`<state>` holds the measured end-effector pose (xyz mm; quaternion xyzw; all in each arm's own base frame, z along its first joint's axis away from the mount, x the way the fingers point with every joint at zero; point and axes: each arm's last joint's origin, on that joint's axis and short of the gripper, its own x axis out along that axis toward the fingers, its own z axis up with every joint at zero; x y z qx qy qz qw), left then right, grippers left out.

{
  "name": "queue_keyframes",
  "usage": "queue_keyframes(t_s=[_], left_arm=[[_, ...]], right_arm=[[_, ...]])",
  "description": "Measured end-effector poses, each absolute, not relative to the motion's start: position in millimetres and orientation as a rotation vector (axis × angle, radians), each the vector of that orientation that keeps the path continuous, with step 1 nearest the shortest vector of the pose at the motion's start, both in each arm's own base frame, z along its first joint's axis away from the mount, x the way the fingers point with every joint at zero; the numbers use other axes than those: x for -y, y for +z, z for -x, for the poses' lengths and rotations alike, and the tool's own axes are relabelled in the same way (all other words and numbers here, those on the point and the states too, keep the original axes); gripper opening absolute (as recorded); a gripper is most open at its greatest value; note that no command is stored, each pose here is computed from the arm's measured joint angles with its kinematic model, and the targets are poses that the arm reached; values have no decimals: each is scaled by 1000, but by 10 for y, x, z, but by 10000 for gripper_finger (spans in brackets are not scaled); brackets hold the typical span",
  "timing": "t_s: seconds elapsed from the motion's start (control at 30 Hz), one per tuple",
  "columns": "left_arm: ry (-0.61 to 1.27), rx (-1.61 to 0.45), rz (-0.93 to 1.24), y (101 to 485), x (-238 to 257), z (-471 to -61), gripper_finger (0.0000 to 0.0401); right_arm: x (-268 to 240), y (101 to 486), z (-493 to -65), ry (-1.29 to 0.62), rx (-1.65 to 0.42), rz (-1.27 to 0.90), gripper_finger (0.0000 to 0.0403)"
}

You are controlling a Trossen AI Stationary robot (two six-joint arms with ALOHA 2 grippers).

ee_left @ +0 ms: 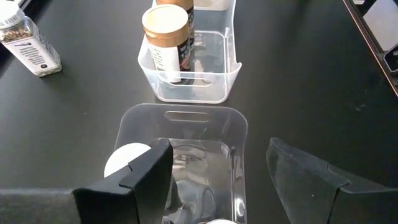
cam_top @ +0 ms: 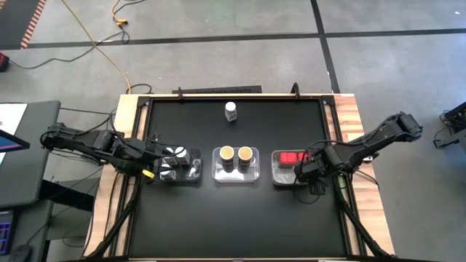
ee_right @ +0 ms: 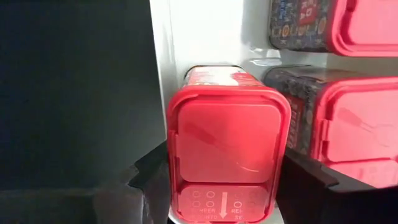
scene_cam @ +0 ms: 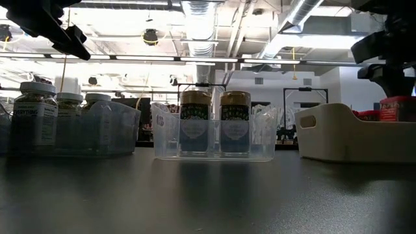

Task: Sort spices by type
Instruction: Put the red seasoning bottle into the gray bin

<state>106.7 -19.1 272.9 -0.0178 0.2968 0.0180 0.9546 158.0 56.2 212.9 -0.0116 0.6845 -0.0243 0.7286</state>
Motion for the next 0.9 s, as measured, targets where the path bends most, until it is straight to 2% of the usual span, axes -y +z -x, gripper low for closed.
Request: queue_keyframes(t_s=[0.9], left_arm=[[50,-602,32,2728,187,-1067,249]], right_arm=[[-540,2121,-1597,-22,-1502,57,245]])
